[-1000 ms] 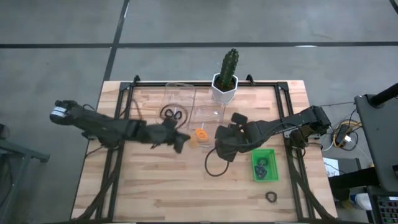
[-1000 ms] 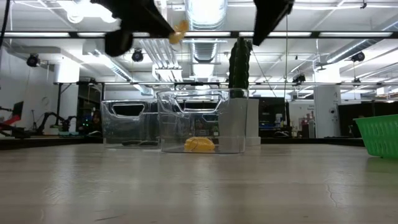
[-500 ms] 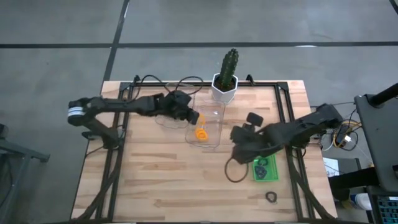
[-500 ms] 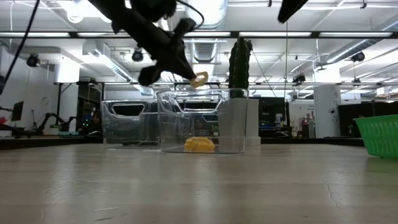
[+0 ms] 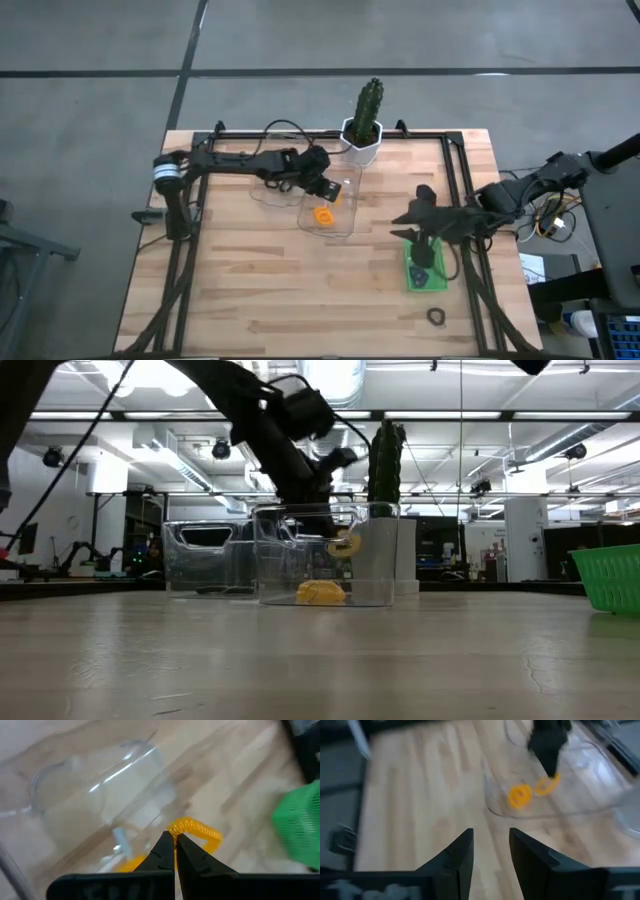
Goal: Sort spring keychains
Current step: Put the yellow spring keychain into the right transparent bin
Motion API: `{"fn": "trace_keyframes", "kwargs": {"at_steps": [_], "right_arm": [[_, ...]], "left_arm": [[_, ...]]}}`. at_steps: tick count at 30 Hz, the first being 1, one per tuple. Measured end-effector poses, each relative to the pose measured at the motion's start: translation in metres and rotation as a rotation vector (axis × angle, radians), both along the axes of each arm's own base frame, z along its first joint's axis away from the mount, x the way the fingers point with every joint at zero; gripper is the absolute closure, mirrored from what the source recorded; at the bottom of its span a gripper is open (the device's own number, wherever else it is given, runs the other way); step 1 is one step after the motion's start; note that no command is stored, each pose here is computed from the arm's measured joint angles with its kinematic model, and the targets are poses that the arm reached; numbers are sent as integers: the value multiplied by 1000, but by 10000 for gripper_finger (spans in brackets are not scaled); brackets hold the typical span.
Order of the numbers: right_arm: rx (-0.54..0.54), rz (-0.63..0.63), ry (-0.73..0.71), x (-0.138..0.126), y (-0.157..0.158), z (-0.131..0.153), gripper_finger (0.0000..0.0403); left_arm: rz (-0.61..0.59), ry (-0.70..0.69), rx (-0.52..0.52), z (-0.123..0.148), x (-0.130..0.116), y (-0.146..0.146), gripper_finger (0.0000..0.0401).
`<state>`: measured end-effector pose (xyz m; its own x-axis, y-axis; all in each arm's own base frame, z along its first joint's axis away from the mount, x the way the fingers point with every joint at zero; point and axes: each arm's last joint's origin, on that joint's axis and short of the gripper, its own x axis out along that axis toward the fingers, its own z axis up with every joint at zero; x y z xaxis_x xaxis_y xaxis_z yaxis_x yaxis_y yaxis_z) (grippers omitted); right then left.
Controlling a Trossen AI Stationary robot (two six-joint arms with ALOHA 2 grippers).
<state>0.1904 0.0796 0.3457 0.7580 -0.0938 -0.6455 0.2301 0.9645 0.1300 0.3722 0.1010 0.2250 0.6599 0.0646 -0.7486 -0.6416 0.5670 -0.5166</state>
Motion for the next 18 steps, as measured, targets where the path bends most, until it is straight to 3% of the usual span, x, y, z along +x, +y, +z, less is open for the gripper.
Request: {"fn": "trace_keyframes", "kwargs": {"at_steps": [8,18], "right_arm": [[120,17,-208,-20,-9,-22,289],[134,27,-207,-23,-10,-30,287]], "left_arm": [[5,196,-55,-19,16,6,401],[11,216,-66,-23,20,7,388]]}}
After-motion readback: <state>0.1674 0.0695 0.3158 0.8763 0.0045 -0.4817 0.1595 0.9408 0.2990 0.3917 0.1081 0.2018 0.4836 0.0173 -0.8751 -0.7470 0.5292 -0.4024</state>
